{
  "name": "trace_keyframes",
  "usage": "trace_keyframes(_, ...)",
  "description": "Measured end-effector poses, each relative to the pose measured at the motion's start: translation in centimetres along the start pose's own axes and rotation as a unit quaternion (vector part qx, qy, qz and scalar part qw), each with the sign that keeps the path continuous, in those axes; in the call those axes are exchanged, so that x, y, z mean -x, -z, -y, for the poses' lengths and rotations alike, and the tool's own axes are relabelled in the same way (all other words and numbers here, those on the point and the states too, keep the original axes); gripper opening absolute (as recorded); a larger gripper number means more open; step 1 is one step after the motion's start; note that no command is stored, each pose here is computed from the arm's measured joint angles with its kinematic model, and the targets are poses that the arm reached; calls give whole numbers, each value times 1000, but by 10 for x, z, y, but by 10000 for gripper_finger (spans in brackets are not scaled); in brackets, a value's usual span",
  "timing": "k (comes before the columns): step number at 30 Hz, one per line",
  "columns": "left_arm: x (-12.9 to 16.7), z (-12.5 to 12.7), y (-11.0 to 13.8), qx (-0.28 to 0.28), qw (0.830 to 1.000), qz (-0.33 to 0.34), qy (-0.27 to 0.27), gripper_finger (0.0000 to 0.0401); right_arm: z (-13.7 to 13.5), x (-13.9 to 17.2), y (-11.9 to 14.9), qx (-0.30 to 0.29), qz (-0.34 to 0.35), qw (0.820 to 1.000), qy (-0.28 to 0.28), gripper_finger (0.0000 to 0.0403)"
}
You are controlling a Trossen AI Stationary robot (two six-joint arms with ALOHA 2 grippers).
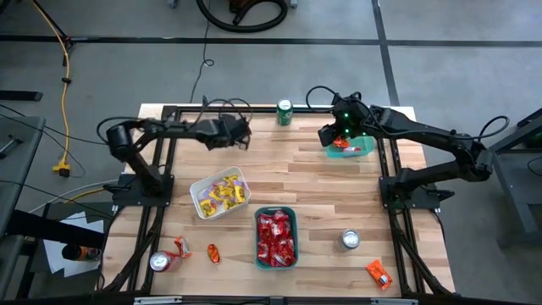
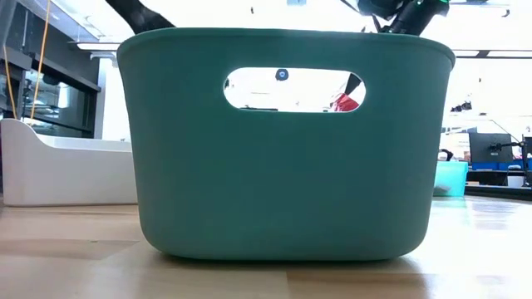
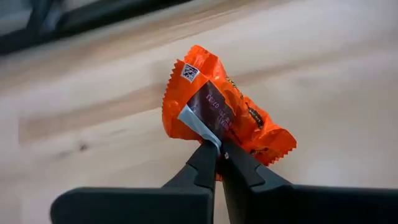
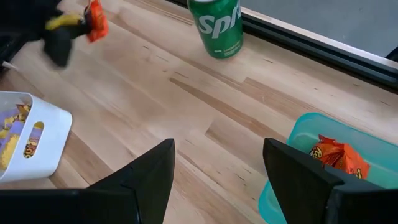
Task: Sort candy
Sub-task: Put the orange chocolate into the transparent green bin
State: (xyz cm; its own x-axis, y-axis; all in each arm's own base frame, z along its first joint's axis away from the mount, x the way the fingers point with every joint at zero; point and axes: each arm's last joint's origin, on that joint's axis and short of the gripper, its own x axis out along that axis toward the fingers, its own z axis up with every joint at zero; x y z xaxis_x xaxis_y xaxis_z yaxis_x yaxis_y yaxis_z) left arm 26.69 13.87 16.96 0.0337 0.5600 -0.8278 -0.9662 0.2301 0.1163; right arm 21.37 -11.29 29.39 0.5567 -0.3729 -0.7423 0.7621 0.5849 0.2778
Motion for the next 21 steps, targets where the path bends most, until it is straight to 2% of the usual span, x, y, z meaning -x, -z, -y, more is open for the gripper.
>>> trace_keyframes(4, 46, 14, 9, -113, 989, 55, 73, 1, -1, 0, -1, 9, 7, 1000, -5, 240)
trace_keyframes(6, 69, 16, 8, -137, 978, 86, 131, 1, -2, 0, -3, 10, 10, 1000, -15, 240)
trace_keyframes(8, 94, 17, 3, -141, 960, 117, 214, 1, -4, 0, -4, 10, 14, 999, -33, 240)
trace_keyframes(11, 130, 15, -6, -155, 906, 162, 360, 1, -9, 1, -7, 19, 24, 997, -76, 240)
trace_keyframes(14, 162, 10, -15, -167, 829, 210, 491, 1, -21, 3, -11, 42, 43, 989, -138, 240)
trace_keyframes(17, 185, 5, -19, -177, 758, 243, 579, 1, -37, 8, -12, 70, 60, 971, -219, 240)
trace_keyframes(19, 194, 4, -19, -184, 728, 249, 612, 0, -49, 13, -11, 92, 66, 953, -281, 240)
trace_keyframes(21, 198, 5, -17, -192, 712, 247, 629, 0, -63, 19, -8, 120, 69, 929, -343, 240)
